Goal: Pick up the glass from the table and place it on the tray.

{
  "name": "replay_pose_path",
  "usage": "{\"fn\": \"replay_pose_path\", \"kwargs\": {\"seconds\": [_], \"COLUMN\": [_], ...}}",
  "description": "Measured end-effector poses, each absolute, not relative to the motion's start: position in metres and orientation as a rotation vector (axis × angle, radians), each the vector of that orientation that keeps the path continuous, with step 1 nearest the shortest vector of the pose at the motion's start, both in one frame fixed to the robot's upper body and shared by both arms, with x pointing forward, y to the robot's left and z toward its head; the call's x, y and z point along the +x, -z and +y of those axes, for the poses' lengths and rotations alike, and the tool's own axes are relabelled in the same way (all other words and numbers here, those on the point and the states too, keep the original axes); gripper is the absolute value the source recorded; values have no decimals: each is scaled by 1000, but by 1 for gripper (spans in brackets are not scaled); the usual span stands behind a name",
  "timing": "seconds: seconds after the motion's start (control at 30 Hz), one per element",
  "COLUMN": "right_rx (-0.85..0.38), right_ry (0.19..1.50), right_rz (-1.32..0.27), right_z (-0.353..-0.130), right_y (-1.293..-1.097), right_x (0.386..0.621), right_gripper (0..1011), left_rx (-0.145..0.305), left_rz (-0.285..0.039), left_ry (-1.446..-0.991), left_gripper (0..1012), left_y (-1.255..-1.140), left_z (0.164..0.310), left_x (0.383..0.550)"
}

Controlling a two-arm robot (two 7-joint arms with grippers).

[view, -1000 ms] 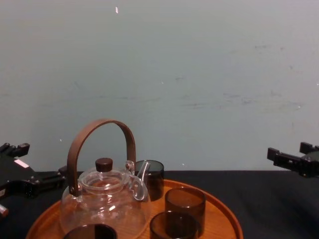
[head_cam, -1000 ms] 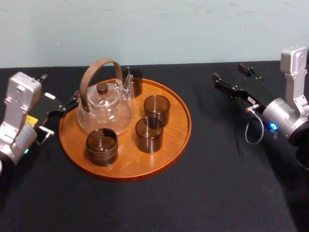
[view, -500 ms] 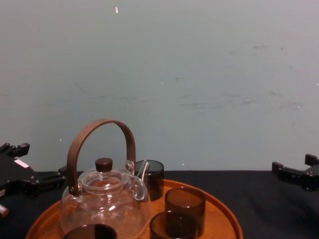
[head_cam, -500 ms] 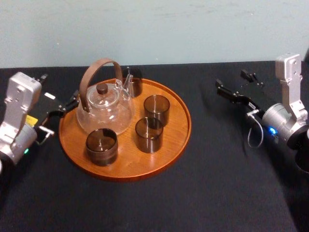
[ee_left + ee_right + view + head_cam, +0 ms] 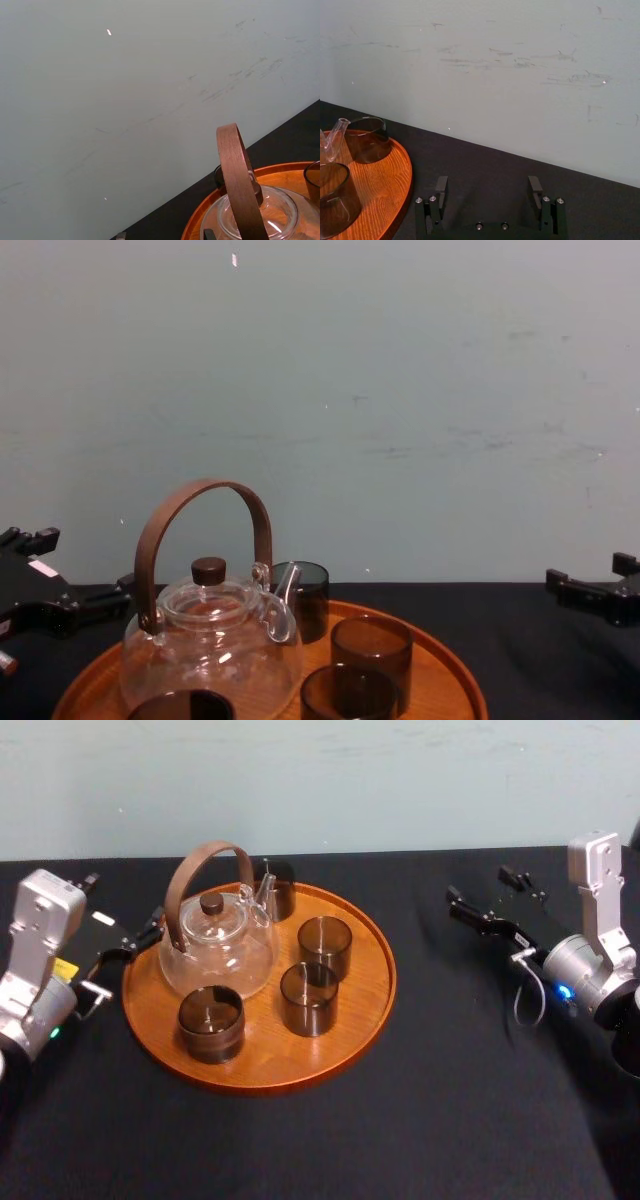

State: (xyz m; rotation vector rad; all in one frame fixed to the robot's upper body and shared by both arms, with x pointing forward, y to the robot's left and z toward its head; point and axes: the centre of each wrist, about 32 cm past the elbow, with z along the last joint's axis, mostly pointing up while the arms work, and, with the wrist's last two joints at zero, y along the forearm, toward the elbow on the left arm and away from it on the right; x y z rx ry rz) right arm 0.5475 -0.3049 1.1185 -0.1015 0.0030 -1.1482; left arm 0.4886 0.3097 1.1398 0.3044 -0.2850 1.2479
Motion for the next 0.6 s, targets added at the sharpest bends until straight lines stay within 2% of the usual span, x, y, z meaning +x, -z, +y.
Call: {"fn": "replay_pose_path", "kwargs": {"seconds": [0.6], "right_rx": [-99], "right_ry": [1146], "right_rz": [4], "right_z": [-305], "right_y": [-1119], "right_x": [547], "right_gripper": [1002], "left_rx": [305], "left_rz": [-285], "left_ry": [-1248], "left_gripper": [1001], "left_y": [-1140], "left_z": [310], "left_x": [489]}}
